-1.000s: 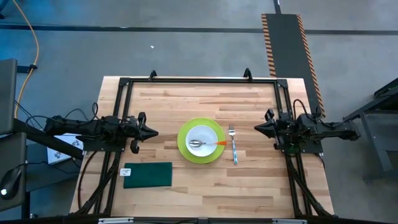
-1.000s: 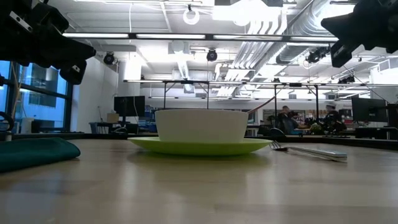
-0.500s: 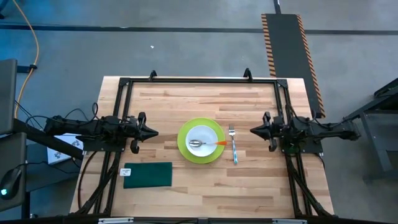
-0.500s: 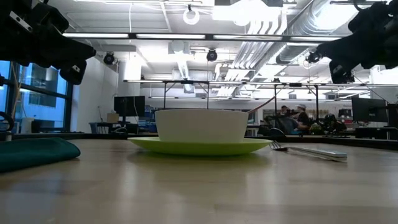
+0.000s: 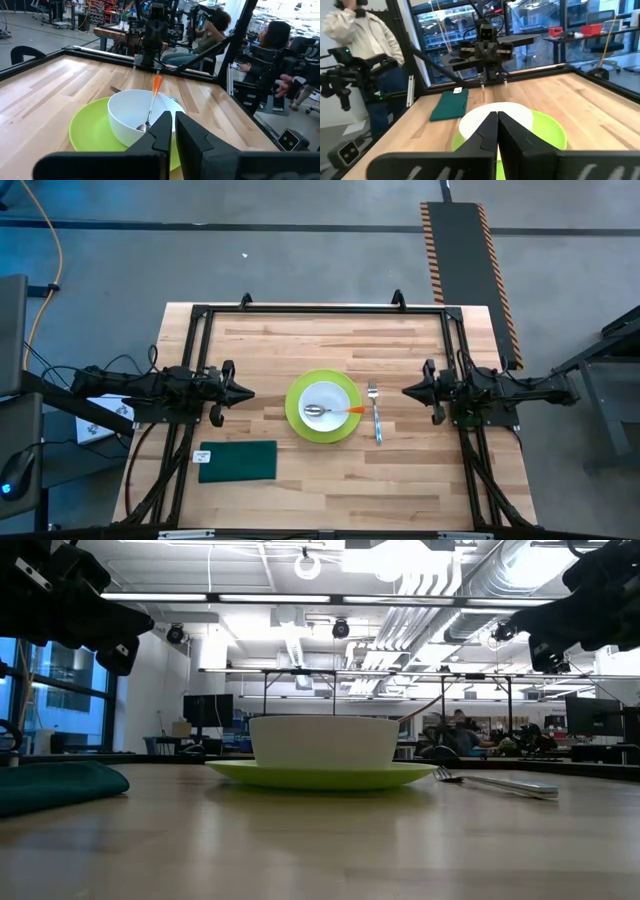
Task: Set table place
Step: Return to Home Position
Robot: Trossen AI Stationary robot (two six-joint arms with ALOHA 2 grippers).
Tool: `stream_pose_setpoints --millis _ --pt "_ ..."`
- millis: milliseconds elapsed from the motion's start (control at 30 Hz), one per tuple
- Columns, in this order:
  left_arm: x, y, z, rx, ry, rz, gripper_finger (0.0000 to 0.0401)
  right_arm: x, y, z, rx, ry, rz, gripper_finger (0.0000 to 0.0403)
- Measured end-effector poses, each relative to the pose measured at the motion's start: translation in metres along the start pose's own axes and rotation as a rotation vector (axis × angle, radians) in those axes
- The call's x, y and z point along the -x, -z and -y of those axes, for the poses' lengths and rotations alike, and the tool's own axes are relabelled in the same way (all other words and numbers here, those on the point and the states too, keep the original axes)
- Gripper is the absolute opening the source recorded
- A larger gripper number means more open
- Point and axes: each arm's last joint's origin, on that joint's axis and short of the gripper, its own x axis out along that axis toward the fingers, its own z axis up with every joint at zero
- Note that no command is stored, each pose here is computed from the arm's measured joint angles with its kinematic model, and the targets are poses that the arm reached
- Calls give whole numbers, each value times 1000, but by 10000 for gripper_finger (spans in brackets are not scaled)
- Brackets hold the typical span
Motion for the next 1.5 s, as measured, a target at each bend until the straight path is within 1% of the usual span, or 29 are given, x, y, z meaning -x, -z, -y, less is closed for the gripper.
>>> stream_pose_setpoints --millis 133,667,1067,1500 --pt "0 0 0 0 0 0 13 0 1 0 -7 -18 -9 0" --pt "0 0 0 0 0 0 12 0 1 0 -7 -19 -10 0" --pt "6 -7 1 3 20 88 12 0 0 -1 -7 -20 -4 0" --pt "6 -6 1 3 21 81 14 0 0 -1 -7 -20 -3 0"
